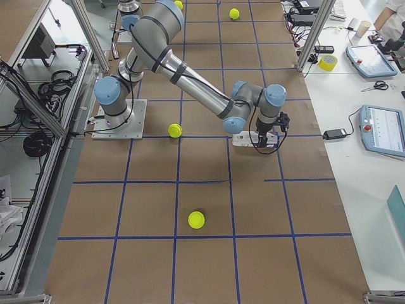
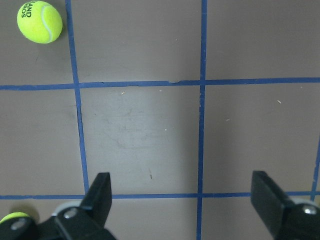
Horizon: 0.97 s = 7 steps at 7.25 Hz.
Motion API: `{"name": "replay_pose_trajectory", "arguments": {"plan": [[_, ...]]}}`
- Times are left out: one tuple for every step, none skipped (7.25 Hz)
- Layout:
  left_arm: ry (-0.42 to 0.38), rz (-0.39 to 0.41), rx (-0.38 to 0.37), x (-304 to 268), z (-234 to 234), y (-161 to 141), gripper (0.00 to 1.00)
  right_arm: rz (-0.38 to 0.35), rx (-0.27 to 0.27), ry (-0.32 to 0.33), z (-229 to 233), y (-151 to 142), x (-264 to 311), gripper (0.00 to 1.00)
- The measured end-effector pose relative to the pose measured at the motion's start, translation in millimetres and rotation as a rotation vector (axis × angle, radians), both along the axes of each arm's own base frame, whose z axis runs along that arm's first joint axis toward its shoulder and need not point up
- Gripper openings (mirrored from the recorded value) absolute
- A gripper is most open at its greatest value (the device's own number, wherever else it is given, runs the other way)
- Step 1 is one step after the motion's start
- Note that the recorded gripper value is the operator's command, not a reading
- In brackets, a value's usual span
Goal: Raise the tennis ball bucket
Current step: 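Close the right gripper around the can's body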
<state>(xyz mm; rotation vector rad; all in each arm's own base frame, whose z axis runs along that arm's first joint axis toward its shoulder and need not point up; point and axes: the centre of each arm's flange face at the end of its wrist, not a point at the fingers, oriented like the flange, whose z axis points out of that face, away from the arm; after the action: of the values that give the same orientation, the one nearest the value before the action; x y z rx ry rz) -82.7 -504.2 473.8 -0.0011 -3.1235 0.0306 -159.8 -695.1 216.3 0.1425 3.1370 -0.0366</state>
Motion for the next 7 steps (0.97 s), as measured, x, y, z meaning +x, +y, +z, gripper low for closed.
{"name": "replay_pose_trajectory", "arguments": {"plan": [[0.018, -0.003, -0.007, -6.4, 2.9, 2.9, 1.00, 0.000, 0.006, -0.003, -6.4, -0.9, 0.7, 1.00], [0.036, -0.009, -0.015, -14.1, 6.6, 6.3, 1.00, 0.002, 0.012, -0.007, -11.3, -1.2, 1.0, 1.00], [0.044, -0.013, -0.019, -18.2, 8.9, 8.6, 1.00, 0.004, 0.019, -0.010, -16.8, -1.1, 1.4, 1.00], [0.046, -0.015, -0.021, -19.8, 9.9, 9.5, 1.00, 0.004, 0.029, -0.015, -24.0, -1.0, 1.5, 1.00], [0.047, -0.017, -0.020, -20.0, 9.8, 9.8, 1.00, 0.003, 0.036, -0.018, -29.1, -0.9, 1.6, 1.00], [0.049, -0.022, -0.016, -20.5, 9.2, 10.8, 1.00, 0.002, 0.041, -0.020, -32.1, -0.9, 2.0, 1.00], [0.051, -0.029, -0.010, -21.3, 9.1, 12.5, 1.00, 0.001, 0.043, -0.021, -33.2, -0.9, 2.4, 1.00]]}}
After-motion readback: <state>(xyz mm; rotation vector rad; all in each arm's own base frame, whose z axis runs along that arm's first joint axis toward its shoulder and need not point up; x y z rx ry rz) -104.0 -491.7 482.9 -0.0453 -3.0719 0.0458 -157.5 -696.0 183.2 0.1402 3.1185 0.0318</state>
